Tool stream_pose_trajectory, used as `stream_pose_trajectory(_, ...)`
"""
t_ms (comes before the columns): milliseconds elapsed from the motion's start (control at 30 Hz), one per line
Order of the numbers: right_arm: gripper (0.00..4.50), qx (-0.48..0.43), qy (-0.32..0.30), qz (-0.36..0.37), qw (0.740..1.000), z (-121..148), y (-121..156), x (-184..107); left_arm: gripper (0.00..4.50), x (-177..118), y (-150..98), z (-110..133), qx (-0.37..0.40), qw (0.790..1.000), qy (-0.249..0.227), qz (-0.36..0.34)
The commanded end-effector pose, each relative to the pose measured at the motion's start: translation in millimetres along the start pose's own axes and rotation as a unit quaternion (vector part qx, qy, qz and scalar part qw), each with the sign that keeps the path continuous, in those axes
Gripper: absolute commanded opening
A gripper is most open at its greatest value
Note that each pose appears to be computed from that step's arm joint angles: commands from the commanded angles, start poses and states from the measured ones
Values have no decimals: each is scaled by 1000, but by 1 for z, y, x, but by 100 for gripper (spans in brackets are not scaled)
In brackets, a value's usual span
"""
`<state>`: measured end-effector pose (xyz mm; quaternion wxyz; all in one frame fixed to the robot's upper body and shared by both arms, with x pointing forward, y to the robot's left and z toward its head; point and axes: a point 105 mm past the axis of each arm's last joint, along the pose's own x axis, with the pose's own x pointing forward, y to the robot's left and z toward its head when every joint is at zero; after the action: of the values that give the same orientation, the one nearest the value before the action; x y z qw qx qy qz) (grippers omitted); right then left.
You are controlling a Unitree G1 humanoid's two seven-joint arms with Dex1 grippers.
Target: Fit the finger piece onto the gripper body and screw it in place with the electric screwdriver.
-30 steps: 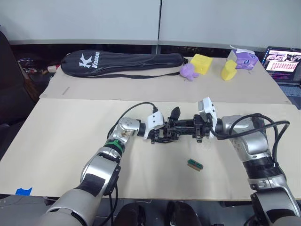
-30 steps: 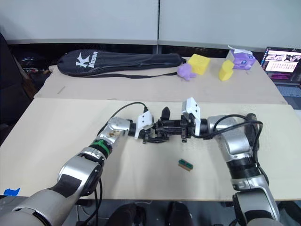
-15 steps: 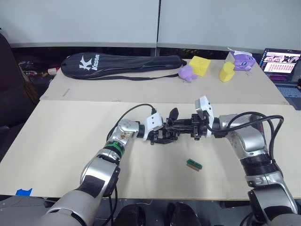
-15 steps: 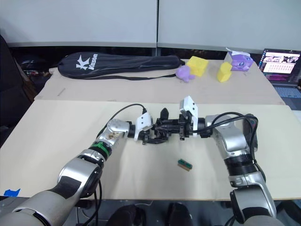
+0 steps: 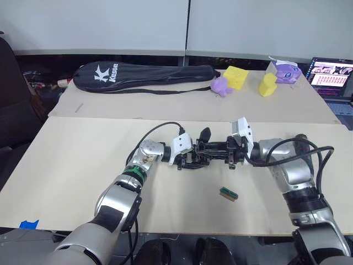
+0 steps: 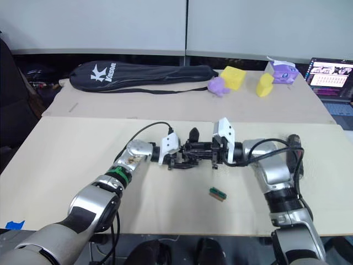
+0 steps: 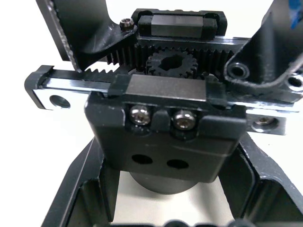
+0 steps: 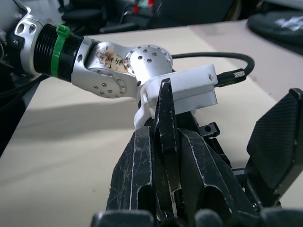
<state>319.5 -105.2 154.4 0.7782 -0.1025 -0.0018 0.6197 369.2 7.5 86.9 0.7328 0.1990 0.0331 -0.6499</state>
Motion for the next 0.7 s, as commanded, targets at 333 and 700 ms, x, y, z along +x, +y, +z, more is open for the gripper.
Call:
stream_pose_trajectory(333,31,125,115,35,985,-63,12,-17,232,-2,-1,-1,2,1000,6,-11)
stream_pose_trajectory(700,31,108,131,31,985,-62,12,-10,232,0,-3,-1,4,1000,4,-15)
